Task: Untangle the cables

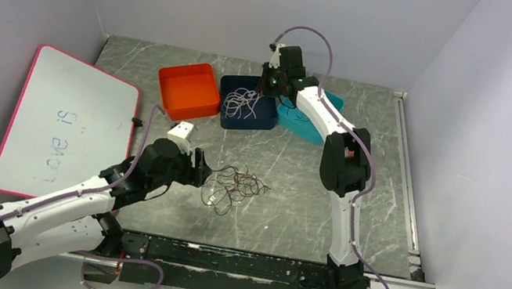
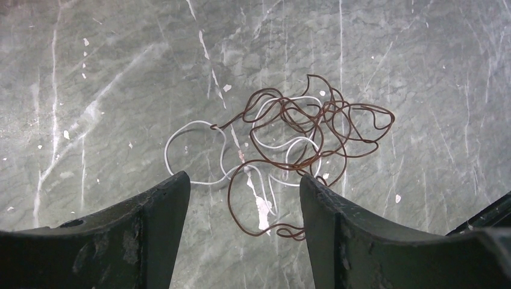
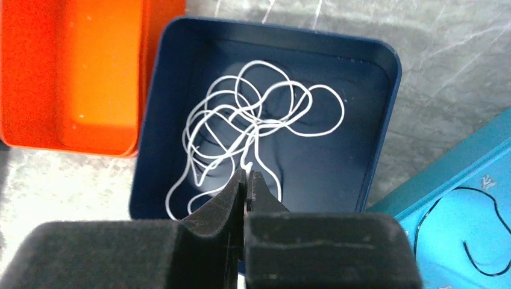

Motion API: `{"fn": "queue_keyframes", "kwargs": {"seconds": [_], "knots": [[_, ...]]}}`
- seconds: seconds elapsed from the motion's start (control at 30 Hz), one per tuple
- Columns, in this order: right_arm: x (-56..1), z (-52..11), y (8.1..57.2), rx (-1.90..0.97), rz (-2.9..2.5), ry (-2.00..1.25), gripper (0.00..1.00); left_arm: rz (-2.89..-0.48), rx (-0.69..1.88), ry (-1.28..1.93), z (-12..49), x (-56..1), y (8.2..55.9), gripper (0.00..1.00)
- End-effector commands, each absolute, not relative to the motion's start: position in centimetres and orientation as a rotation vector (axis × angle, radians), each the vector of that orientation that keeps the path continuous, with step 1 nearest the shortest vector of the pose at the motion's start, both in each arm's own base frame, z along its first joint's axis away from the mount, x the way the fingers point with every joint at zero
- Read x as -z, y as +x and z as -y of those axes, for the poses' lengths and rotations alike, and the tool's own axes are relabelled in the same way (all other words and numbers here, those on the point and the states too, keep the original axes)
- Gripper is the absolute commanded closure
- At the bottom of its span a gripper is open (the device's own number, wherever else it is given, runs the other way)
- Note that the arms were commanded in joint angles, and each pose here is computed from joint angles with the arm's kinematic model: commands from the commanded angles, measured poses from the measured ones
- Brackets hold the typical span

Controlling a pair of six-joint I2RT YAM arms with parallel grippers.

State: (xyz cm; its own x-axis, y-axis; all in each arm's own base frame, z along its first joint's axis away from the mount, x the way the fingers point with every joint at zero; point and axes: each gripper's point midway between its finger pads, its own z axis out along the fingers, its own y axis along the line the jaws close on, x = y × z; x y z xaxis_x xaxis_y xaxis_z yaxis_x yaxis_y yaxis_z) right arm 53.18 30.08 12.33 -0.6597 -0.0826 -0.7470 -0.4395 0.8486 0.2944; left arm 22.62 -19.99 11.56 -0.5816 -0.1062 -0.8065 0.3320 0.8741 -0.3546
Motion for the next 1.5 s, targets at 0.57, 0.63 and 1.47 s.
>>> {"fn": "queue_keyframes", "kwargs": {"seconds": [0.57,0.63,1.47], "knots": [[-6.9,-28.0,54.8,-0.397,-2.303,-0.421,0.94,-2.127,0.536,0.066,18.8,-12.1,23.1,0.22],[-7.5,-27.9,54.9,-0.393,-2.292,-0.420,0.90,-2.139,0.519,0.059,18.6,-12.0,23.1,0.22],[-20.2,-26.1,50.2,-0.469,-2.071,-0.348,0.58,-2.106,0.537,-0.015,17.8,-12.9,22.9,0.18]]}}
